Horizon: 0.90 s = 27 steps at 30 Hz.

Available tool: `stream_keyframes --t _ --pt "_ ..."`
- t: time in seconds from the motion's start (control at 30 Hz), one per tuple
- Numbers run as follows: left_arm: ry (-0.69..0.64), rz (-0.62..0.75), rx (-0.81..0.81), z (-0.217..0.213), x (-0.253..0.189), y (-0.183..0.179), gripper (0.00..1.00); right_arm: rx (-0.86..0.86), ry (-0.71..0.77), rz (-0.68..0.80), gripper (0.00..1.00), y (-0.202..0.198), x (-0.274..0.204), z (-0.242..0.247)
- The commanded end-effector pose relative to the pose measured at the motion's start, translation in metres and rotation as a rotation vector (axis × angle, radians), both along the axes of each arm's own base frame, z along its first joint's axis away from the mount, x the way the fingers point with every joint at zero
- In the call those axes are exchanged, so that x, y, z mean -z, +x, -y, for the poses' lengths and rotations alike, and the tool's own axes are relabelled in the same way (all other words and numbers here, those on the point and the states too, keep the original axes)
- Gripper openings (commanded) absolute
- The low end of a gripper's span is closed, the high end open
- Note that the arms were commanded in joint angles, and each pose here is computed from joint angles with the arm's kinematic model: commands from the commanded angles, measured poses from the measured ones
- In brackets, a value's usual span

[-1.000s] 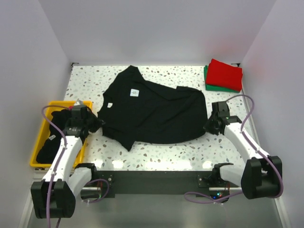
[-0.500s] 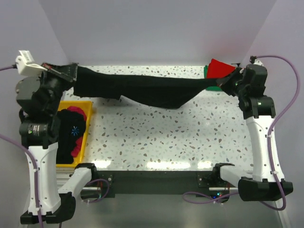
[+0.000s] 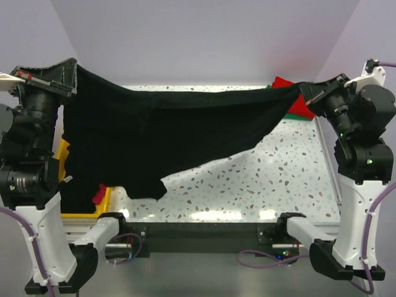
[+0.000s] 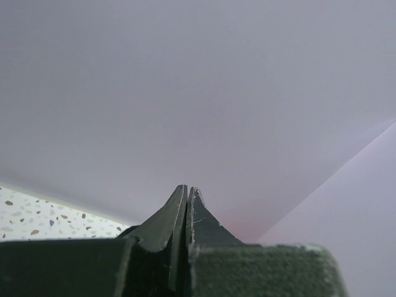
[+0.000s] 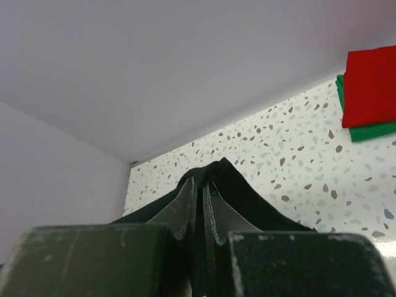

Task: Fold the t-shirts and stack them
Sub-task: Flatten the tshirt out

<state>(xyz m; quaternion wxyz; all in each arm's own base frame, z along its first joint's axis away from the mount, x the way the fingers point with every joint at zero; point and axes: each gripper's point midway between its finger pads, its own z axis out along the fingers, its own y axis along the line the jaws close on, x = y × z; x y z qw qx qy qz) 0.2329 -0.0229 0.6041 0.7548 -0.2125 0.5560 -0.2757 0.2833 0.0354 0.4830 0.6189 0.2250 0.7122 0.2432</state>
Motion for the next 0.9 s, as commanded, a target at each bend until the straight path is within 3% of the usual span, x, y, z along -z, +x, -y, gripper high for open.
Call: stream_keyframes --t 0.0,0.1,0.23,0.3,0.33,0.37,0.4,0.43,0.47,0.5,0.53,0.63,0.67,0.73,0.77,0.8,0.83,0.87 --pt "0.008 -0.029 -0.026 -0.007 0.009 0.041 0.0 -0.036 0.031 0.017 0.0 0.03 -0.003 -0.006" --pt "0.0 -0.027 -0.024 -0.008 0.017 0.078 0.0 -0.058 0.056 0.062 0.0 0.056 -0.006 -0.01" --pt "-0.012 -0.02 0.04 0.001 0.026 0.142 0.0 -0.073 0.1 0.122 0.0 0.124 -0.005 -0.012" --pt "-0.016 0.051 0.065 0.003 0.007 0.161 0.0 -0.084 0.116 0.162 0.0 0.149 -0.016 -0.013" --pt "-0.026 0.012 0.086 0.005 0.022 0.197 0.0 -0.097 0.131 0.204 0.0 0.16 -0.028 -0.015" --pt "-0.018 0.087 0.1 0.008 -0.011 0.195 0.0 -0.105 0.142 0.166 0.0 0.191 -0.01 -0.017" --pt "-0.019 0.049 0.119 0.01 0.005 0.231 0.0 -0.118 0.144 0.235 0.0 0.195 -0.041 -0.018" --pt "-0.019 0.069 0.13 0.011 -0.004 0.239 0.0 -0.122 0.147 0.247 0.0 0.206 -0.046 -0.018" --pt "-0.009 0.161 0.139 0.013 -0.042 0.226 0.0 -0.132 0.145 0.279 0.0 0.218 -0.062 -0.019" --pt "-0.012 0.144 0.151 0.014 -0.033 0.25 0.0 -0.13 0.145 0.292 0.0 0.225 -0.068 -0.018" --pt "-0.011 0.22 0.155 0.011 -0.058 0.238 0.0 -0.129 0.143 0.308 0.0 0.228 -0.075 -0.018" --pt "-0.014 0.293 0.178 0.009 -0.075 0.226 0.0 -0.121 0.133 0.358 0.0 0.227 -0.096 -0.015" --pt "-0.016 0.247 0.168 0.004 -0.055 0.236 0.0 -0.114 0.132 0.34 0.0 0.229 -0.088 -0.013" --pt "0.009 0.271 0.139 0.001 -0.06 0.214 0.0 -0.106 0.118 0.337 0.0 0.22 -0.086 -0.011" --pt "0.003 0.192 0.129 -0.002 -0.027 0.229 0.0 -0.097 0.126 0.266 0.0 0.229 -0.054 -0.009" --pt "0.006 0.192 0.116 -0.003 -0.029 0.214 0.0 -0.098 0.127 0.241 0.0 0.229 -0.042 -0.009" --pt "-0.006 0.098 0.107 -0.007 0.011 0.227 0.0 -0.098 0.127 0.245 0.0 0.218 -0.043 -0.008" --pt "-0.016 0.065 0.103 -0.008 0.026 0.226 0.0 -0.092 0.138 0.155 0.0 0.224 -0.002 -0.006"
